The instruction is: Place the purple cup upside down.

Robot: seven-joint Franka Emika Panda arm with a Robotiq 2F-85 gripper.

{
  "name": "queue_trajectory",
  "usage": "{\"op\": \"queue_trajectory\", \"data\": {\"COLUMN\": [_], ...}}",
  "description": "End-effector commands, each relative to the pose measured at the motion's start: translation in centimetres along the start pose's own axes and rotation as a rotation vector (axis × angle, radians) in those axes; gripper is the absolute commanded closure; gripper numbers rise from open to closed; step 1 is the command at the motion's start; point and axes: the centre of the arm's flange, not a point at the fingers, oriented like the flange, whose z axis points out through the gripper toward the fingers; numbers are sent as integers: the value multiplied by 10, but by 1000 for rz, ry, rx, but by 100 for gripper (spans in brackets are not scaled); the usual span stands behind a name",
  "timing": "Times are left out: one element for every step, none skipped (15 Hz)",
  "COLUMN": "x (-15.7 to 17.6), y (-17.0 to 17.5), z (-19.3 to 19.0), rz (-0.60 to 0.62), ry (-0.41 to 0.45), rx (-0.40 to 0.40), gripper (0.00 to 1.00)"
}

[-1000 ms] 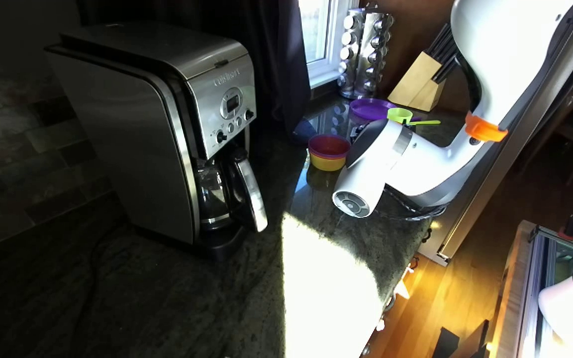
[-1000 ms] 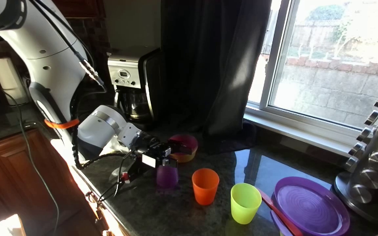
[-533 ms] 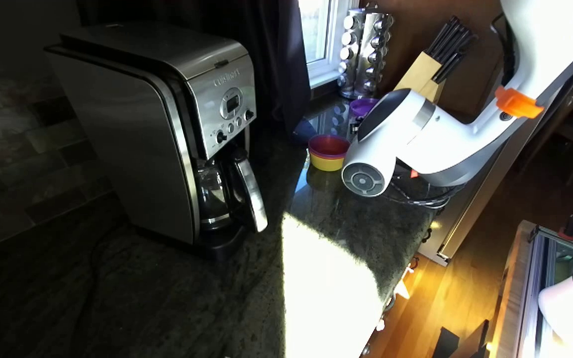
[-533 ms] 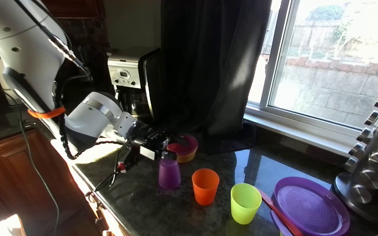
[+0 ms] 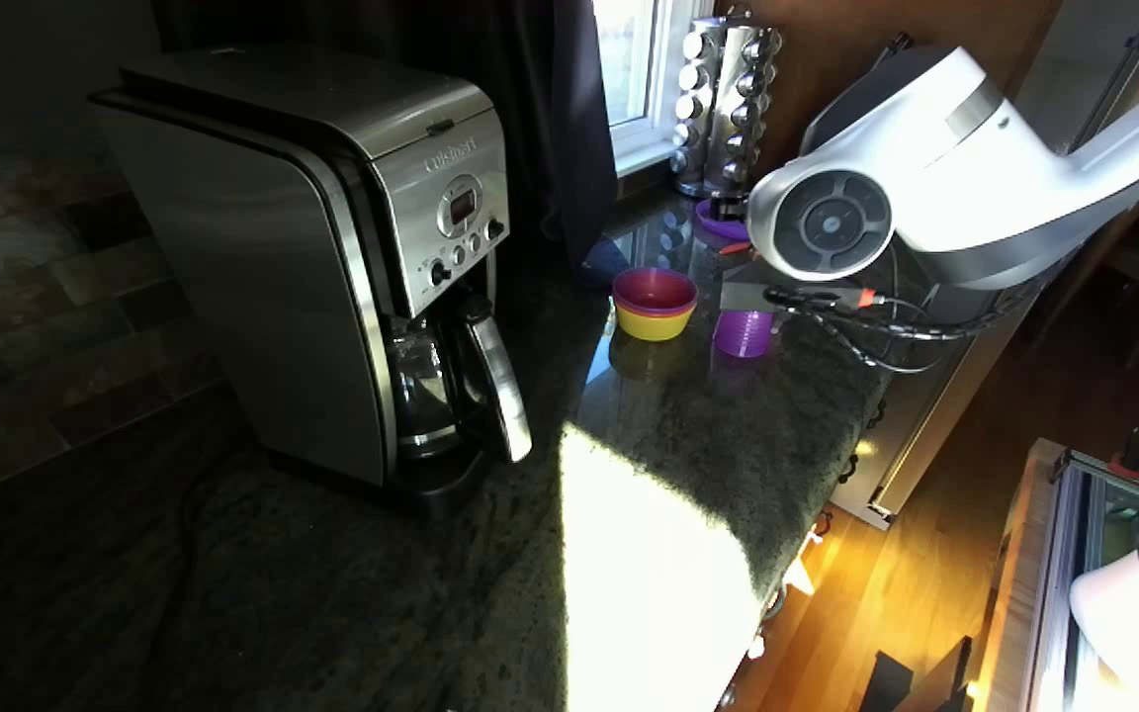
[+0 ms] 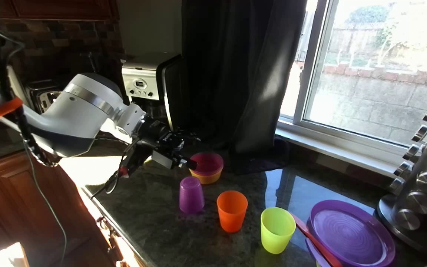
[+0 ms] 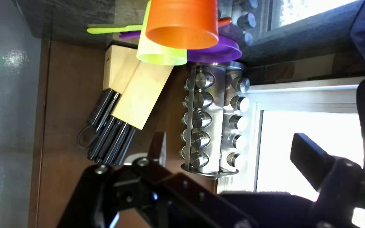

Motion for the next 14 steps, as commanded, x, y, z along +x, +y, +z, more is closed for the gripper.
{"op": "queue_trajectory", "data": {"x": [44, 54, 63, 71, 79, 87, 94, 99, 104, 109, 112, 116, 119, 121], "y": [47, 52, 58, 62, 66, 68, 70, 72, 75, 77, 79, 80, 81, 82], "z": [-7, -4, -3, -2, 1, 2, 3, 4, 6, 7, 8, 10, 11, 14], "rz": [2, 3, 0, -7, -25, -45, -65, -85, -108, -136, -155, -176, -198, -220], "ry": [-135, -157, -200, -221, -255, -297, -334, -374, -407, -447, -472, -492, -517, -545], "rx": [28, 5, 12, -6, 4, 16, 28, 48, 65, 107, 157, 205, 249, 285], "gripper": [0, 0, 0, 0, 0, 0, 0, 0, 0, 0, 0, 0, 0, 0]}}
